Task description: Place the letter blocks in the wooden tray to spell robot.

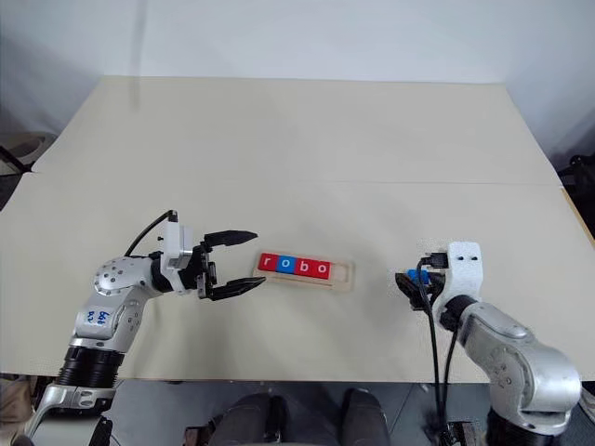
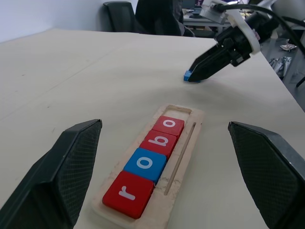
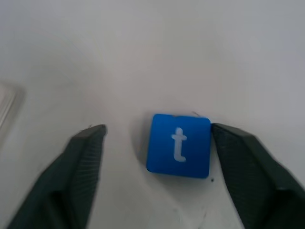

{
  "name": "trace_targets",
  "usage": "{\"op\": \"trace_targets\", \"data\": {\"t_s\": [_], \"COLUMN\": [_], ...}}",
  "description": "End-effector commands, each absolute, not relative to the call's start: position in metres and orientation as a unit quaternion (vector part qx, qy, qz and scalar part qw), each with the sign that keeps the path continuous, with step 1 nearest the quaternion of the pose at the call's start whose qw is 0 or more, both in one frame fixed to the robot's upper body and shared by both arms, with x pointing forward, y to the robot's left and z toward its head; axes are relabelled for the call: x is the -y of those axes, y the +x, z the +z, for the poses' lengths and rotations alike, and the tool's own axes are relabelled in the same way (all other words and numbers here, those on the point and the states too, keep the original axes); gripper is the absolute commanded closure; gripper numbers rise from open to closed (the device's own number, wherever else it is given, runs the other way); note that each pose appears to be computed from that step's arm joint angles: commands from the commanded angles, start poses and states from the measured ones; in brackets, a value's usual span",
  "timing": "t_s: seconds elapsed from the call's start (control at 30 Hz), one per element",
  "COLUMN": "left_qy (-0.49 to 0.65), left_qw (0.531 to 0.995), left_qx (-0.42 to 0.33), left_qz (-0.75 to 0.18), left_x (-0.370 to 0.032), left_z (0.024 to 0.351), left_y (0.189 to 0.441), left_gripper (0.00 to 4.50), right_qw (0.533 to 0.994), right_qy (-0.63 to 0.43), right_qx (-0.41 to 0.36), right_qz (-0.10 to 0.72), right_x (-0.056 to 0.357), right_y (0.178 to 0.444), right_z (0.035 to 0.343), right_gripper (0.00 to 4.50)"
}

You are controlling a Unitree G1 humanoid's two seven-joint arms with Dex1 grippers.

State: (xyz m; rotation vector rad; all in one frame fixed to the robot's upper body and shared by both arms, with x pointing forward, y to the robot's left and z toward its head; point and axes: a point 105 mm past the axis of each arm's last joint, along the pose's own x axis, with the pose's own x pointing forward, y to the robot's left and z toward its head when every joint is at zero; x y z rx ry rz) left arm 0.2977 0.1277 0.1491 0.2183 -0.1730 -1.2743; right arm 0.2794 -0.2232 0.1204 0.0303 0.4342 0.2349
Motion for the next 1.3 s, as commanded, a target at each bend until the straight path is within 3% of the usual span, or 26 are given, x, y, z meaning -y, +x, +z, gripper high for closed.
{"op": "trace_targets", "data": {"t_s": [0.03,0.23,0.43,0.63,0.73,0.97,1.17,1.3], "left_qy": [0.110,0.112,0.100,0.115,0.118,0.118,0.113,0.109], "left_qw": [0.801,0.803,0.765,0.741,0.746,0.763,0.790,0.798], "left_qx": [0.092,0.097,0.103,0.093,0.096,0.093,0.093,0.092], "left_qz": [-0.582,-0.577,-0.628,-0.655,-0.649,-0.628,-0.595,-0.586], "left_x": [-0.134,-0.133,-0.119,-0.116,-0.118,-0.125,-0.133,-0.133], "left_z": [0.153,0.154,0.161,0.161,0.163,0.161,0.157,0.155], "left_y": [0.298,0.299,0.281,0.271,0.272,0.272,0.275,0.274], "left_gripper": [0.00,0.00,0.00,0.00,0.00,0.00,0.00,0.00], "right_qw": [0.961,0.906,0.835,0.813,0.805,0.788,0.781,0.780], "right_qy": [-0.039,-0.146,-0.234,-0.251,-0.246,-0.250,-0.208,-0.200], "right_qx": [-0.177,-0.160,-0.195,-0.202,-0.214,-0.209,-0.145,-0.144], "right_qz": [0.207,0.365,0.458,0.485,0.495,0.523,0.571,0.575], "right_x": [0.232,0.242,0.261,0.262,0.263,0.256,0.185,0.151], "right_y": [0.281,0.280,0.293,0.314,0.315,0.313,0.315,0.316], "right_z": [0.146,0.155,0.133,0.121,0.117,0.125,0.157,0.160], "right_gripper": [0.02,0.02,0.02,0.02,0.64,3.00,3.03,3.03]}}
